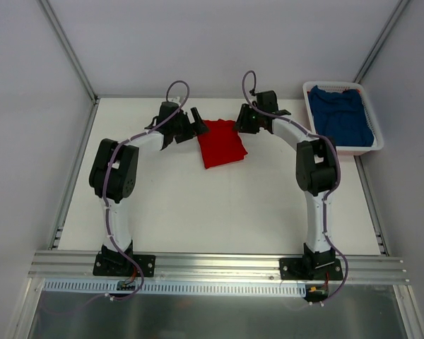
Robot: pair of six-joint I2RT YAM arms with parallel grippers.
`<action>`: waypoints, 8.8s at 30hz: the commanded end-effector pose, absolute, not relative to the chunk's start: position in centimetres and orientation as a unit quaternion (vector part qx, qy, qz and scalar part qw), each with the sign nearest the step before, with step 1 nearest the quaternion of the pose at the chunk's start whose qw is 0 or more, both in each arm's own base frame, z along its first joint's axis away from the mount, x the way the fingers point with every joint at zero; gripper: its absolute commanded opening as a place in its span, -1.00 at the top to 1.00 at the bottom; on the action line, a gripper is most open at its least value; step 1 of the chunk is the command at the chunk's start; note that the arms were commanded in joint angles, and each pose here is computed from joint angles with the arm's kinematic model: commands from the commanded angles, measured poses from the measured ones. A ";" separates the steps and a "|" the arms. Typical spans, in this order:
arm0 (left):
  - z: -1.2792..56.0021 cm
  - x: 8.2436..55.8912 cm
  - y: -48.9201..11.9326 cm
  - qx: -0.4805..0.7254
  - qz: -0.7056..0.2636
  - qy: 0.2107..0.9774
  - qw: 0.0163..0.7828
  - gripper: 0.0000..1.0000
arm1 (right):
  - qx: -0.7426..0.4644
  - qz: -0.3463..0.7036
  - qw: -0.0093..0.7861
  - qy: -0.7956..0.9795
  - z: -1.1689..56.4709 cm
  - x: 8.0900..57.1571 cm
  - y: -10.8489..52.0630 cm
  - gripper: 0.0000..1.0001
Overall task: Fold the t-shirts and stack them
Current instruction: Fold the long partially folded tshirt into a neat square, then smooth out wrinkles on the folded tshirt
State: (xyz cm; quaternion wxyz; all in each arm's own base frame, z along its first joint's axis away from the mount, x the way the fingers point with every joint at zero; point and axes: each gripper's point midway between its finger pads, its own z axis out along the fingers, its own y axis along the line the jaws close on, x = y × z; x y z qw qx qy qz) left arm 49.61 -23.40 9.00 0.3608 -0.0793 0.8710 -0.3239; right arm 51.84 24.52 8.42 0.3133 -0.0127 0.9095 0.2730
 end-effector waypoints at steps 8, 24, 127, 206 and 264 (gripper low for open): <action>8.1 50.0 -24.3 -0.072 -0.339 0.869 0.354 -0.82 | -0.019 0.304 0.297 0.905 7.7 52.1 25.5 0.14; 7.1 47.2 -23.2 -0.098 -0.312 0.893 0.310 -0.83 | 0.006 0.327 0.314 0.891 9.9 48.6 24.7 -0.18; 10.1 31.5 -19.4 -0.089 -0.359 0.870 0.325 -0.72 | -0.077 0.254 0.304 0.915 11.3 24.4 24.6 -0.20; 12.5 26.8 -25.6 -0.036 -0.411 0.848 0.333 1.00 | -0.069 0.250 0.320 0.911 10.4 24.7 24.6 0.99; 24.1 35.3 -28.8 0.031 -0.382 0.808 0.447 1.00 | -0.061 0.171 0.472 0.863 21.3 30.9 20.5 0.99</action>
